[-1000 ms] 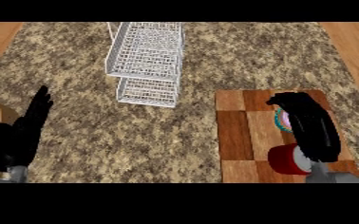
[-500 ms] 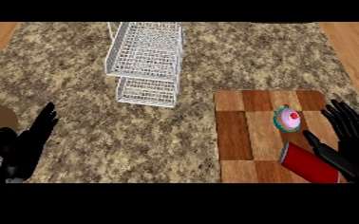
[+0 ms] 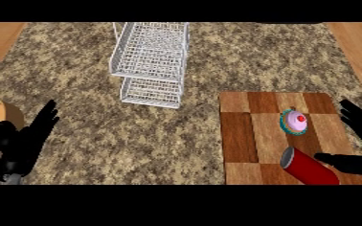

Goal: Pick the cupcake from the cutting board and place it in the tiered basket

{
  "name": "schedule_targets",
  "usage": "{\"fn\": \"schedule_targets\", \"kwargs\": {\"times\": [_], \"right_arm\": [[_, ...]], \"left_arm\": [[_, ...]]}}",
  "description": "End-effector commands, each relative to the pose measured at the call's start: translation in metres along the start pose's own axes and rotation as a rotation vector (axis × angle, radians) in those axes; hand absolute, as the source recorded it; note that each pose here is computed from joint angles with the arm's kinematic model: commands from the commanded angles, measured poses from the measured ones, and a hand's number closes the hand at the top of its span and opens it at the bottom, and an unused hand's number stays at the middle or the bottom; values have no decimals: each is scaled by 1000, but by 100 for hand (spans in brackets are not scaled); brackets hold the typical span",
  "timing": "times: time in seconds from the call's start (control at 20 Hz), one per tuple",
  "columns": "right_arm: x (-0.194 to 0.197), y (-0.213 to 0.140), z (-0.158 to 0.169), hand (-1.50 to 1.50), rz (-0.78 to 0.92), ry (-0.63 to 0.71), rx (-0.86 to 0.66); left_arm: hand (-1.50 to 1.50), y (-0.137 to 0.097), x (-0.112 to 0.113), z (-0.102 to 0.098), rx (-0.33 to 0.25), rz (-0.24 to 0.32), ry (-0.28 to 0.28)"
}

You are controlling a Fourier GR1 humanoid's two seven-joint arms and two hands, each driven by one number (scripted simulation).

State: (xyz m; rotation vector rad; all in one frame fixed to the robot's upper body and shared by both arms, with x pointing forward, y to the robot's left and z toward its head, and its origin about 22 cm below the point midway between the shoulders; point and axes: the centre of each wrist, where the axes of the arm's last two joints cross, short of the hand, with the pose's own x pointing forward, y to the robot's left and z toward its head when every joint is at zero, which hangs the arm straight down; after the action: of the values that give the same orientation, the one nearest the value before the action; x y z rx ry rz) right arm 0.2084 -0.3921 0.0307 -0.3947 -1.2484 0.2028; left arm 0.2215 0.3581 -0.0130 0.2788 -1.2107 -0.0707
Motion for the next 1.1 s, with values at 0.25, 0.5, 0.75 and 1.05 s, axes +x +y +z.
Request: {"fn": "schedule_targets", "kwargs": {"times": [0.25,0.5,0.75,1.05], "right_arm": [[84,-2,-22,-150,76,79,125],[118,-6,-31,-150,84,190,268],[117,-7,-29,-150,170,284,265],[86,-29,-23,-150,186,356,236]], "left_arm": [[0,7,8,4,21,1,2],[0,-3,0,-1,6,6,6],[0,5,-2,-4,12,5,9],[0,12,2,-6,6,3,9]]}}
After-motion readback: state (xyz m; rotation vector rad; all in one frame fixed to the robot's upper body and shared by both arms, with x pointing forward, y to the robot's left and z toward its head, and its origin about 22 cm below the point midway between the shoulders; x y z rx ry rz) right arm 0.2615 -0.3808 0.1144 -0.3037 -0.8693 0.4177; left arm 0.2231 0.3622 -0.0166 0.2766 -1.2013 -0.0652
